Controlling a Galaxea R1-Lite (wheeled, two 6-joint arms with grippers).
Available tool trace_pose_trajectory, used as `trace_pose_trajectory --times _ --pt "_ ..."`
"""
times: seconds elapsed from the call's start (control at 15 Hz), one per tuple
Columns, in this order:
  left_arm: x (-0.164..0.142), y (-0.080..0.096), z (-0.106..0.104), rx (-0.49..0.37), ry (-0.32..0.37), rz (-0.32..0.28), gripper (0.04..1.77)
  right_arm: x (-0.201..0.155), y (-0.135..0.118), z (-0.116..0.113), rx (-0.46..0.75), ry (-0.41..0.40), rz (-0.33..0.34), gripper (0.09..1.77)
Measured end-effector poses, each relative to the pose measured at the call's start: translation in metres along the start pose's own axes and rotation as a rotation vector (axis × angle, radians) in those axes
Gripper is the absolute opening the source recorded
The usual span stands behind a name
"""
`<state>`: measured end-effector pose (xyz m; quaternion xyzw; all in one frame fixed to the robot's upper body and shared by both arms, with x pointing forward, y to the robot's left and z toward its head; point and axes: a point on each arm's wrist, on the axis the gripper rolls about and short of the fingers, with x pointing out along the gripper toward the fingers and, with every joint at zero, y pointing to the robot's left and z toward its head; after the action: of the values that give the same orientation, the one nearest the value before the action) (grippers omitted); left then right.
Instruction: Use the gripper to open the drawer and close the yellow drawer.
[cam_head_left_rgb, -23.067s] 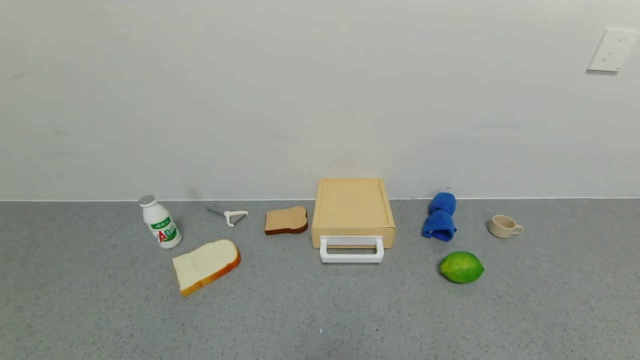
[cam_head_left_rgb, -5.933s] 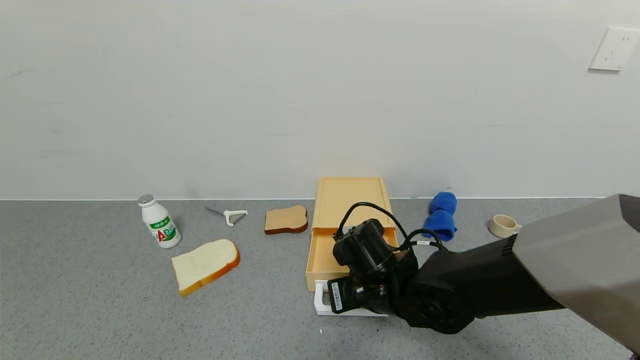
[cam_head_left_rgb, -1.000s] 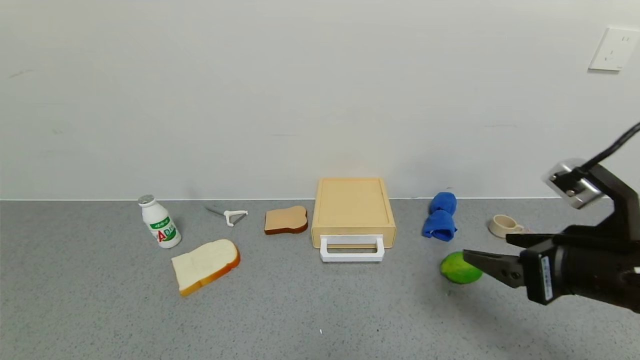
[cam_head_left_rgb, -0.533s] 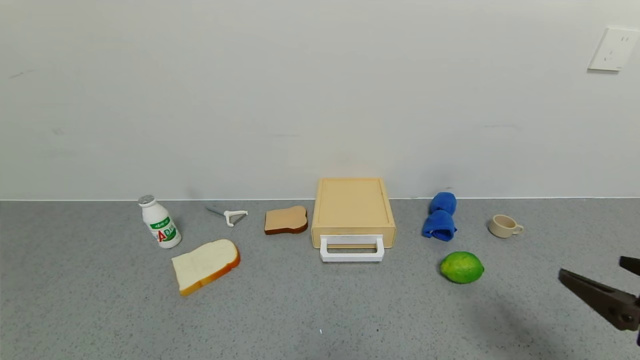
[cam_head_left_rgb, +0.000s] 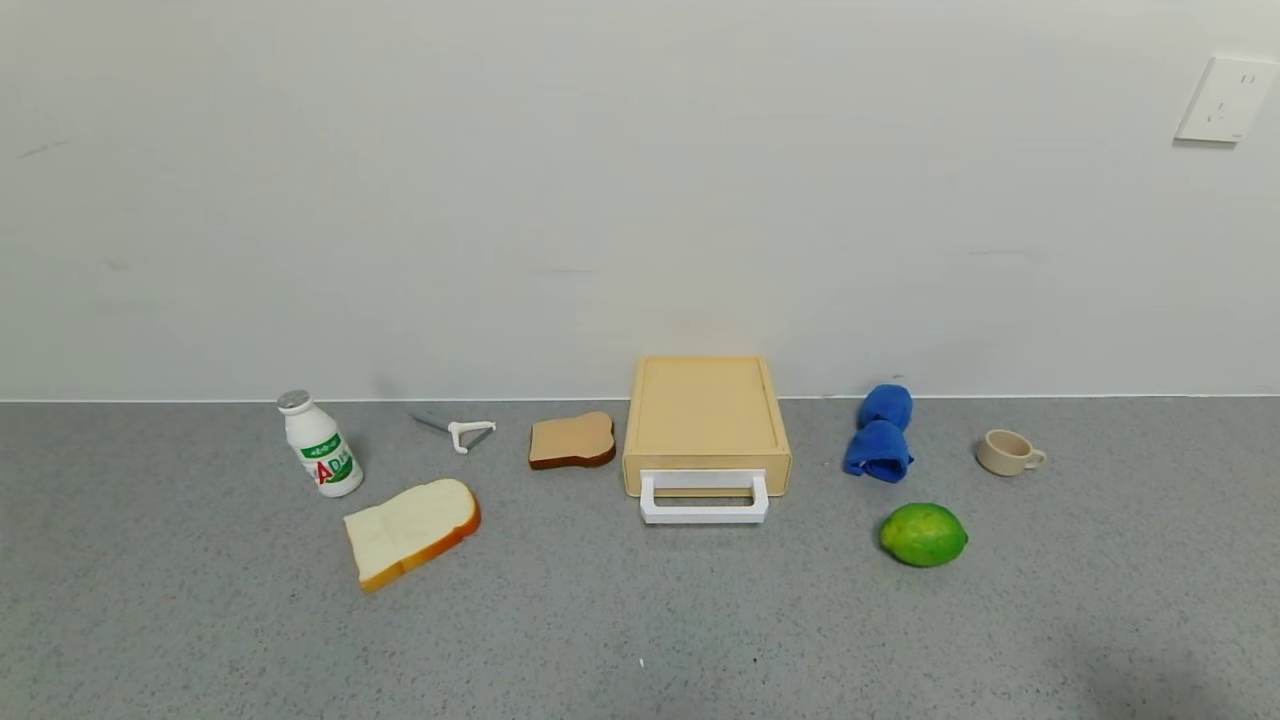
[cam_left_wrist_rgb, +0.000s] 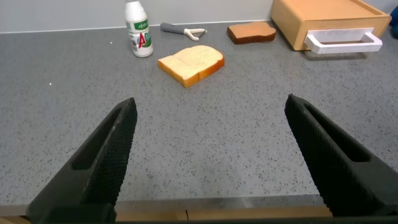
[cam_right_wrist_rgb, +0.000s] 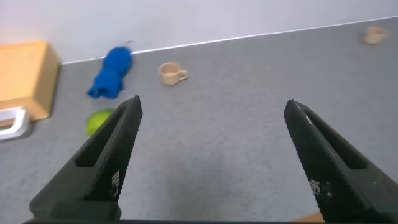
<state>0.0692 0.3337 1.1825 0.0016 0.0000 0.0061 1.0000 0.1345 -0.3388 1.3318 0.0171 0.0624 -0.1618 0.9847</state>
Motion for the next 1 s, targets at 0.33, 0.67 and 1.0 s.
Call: trace_pose_trajectory --times 0.33,0.67,1.0 --pt "0.0 0.0 0.0 0.0 0.0 0.0 1.72 -0.037 -0.023 -0.001 -0.052 -0.141 -0.143 1.69" --pt "0.0 0.0 0.0 0.0 0.0 0.0 1.72 -0.06 -0.031 -0.028 -0.033 -0.211 -0.036 1.7" --pt "0.0 0.0 0.0 0.0 0.001 0.0 1.72 -0.074 -0.027 -0.08 -0.071 -0.15 0.362 1.7"
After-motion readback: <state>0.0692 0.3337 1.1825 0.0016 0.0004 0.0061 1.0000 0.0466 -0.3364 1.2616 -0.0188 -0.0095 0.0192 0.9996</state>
